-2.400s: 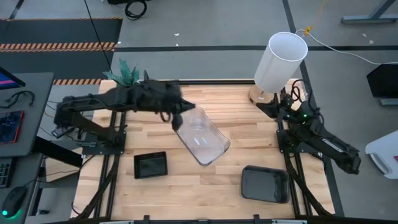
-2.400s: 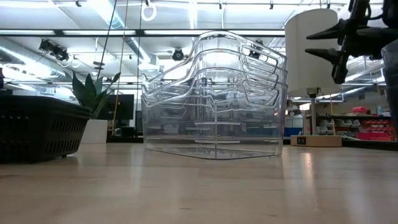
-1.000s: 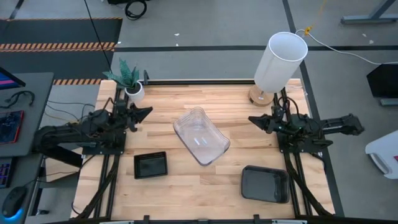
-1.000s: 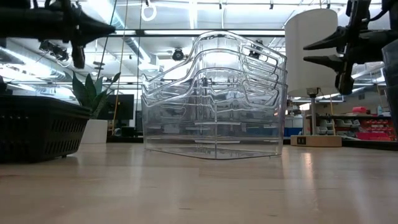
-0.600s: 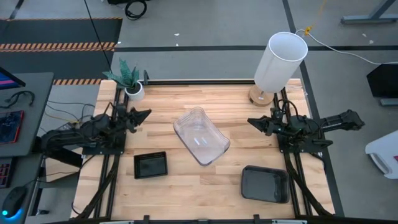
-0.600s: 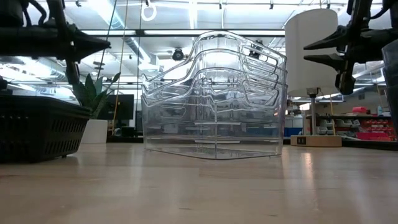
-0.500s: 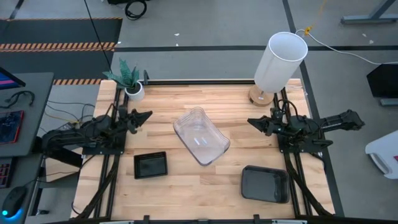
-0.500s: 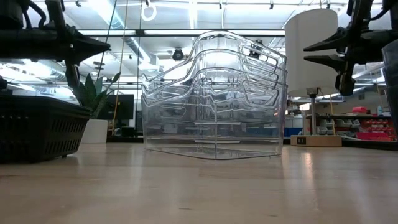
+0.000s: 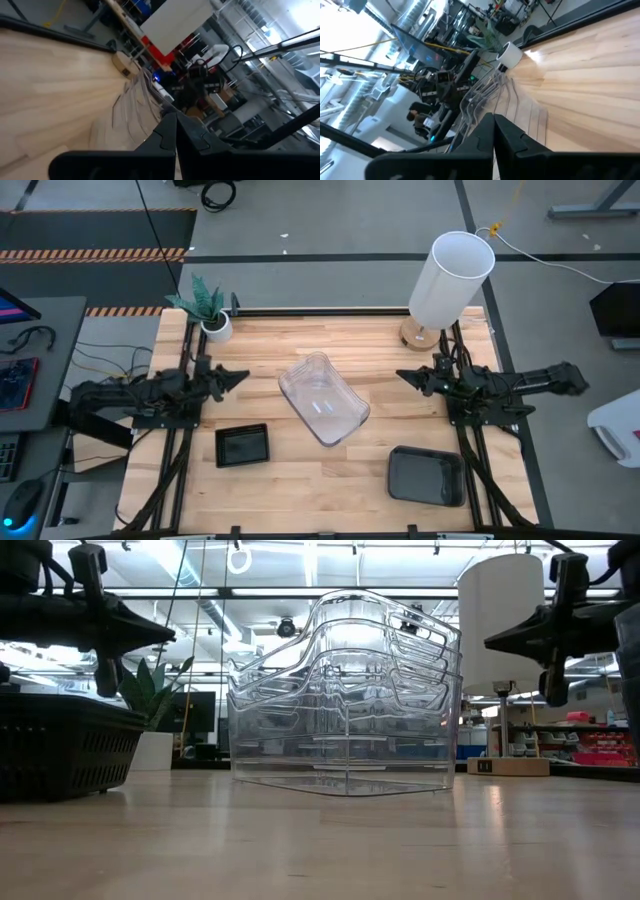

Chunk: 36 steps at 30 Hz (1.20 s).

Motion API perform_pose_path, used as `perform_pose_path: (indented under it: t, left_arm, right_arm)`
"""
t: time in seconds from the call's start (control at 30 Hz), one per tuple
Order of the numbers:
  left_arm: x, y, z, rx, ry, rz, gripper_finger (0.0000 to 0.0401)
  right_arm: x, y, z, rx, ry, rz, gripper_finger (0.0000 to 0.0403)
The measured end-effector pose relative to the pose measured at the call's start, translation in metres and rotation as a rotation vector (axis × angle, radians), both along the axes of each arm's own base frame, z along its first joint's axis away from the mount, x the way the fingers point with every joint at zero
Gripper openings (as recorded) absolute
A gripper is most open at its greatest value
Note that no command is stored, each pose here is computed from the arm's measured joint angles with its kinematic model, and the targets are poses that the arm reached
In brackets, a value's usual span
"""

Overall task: Stack baskets by color
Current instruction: Return to Home Position

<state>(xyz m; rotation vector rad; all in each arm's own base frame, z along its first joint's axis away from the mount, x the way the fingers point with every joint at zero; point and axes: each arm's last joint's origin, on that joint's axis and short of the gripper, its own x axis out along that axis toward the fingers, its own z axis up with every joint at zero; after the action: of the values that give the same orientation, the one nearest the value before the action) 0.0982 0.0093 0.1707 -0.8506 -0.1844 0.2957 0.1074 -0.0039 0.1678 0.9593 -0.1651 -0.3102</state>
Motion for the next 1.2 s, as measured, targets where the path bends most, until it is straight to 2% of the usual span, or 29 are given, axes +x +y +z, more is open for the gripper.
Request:
perform_pose_path:
  t: [0.37,1.0,1.2]
  left_arm:
    - [0.0028,-0.0062,-0.0042,-0.054,0.033,-0.041,0.0003]
    - [0.0026,-0.0061,-0.0050,-0.053,0.039,-0.012,0.0004]
    - [0.0026,-0.0059,-0.0052,-0.050,0.041,-0.007,0.0004]
  right_arm:
    - [0.0002,-0.0057,-0.0009,0.031,-0.002,-0.004,0.0004]
    - [0.0005,-0.0042,-0.0008,0.025,0.000,0.031,0.0005]
    - [0.0007,-0.0034,-0.0045,0.026,0.039,0.057,0.0004]
